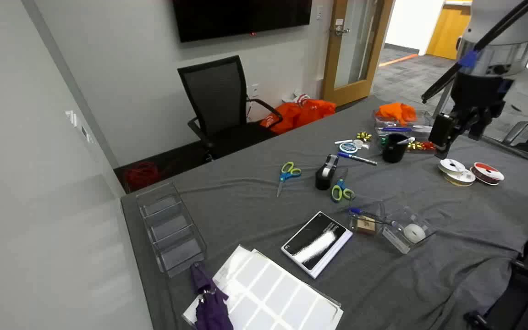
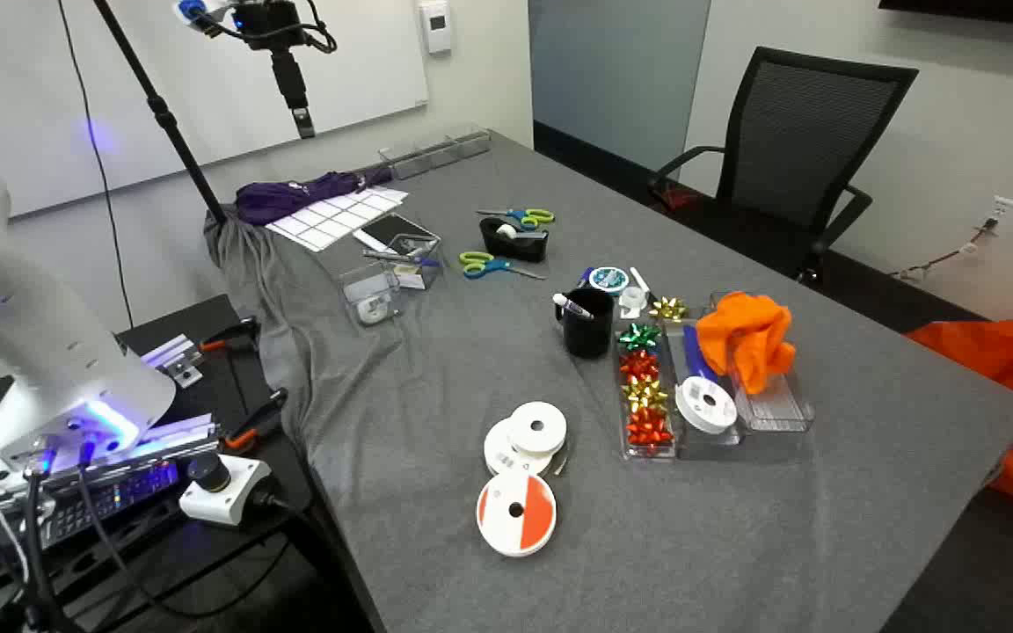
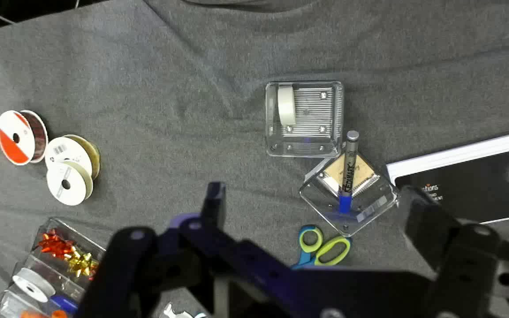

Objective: Move the black cup to the front

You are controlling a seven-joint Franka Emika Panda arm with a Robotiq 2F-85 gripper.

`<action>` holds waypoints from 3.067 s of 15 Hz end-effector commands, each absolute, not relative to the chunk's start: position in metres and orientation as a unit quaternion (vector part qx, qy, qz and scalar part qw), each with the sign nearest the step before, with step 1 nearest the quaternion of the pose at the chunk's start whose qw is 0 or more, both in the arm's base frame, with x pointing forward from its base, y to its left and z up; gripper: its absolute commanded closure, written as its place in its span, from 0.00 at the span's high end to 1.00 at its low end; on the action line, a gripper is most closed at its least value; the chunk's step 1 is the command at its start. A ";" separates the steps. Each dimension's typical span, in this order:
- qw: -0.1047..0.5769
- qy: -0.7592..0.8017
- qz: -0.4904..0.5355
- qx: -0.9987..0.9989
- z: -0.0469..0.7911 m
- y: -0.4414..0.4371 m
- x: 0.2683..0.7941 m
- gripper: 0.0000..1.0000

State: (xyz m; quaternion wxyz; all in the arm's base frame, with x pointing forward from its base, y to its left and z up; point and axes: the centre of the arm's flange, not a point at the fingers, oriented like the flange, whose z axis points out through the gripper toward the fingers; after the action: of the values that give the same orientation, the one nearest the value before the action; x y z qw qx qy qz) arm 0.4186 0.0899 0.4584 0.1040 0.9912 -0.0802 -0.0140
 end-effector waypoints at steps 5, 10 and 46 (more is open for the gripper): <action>0.104 -0.080 -0.014 0.991 0.458 0.090 0.419 1.00; 0.084 -0.060 0.010 0.995 0.441 0.072 0.426 1.00; -0.121 -0.122 0.074 0.982 0.452 -0.133 0.573 1.00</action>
State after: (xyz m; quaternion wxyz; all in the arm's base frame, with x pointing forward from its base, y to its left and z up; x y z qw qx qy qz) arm 0.5730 -0.1333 0.4516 -0.1208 0.9824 -0.1216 0.0743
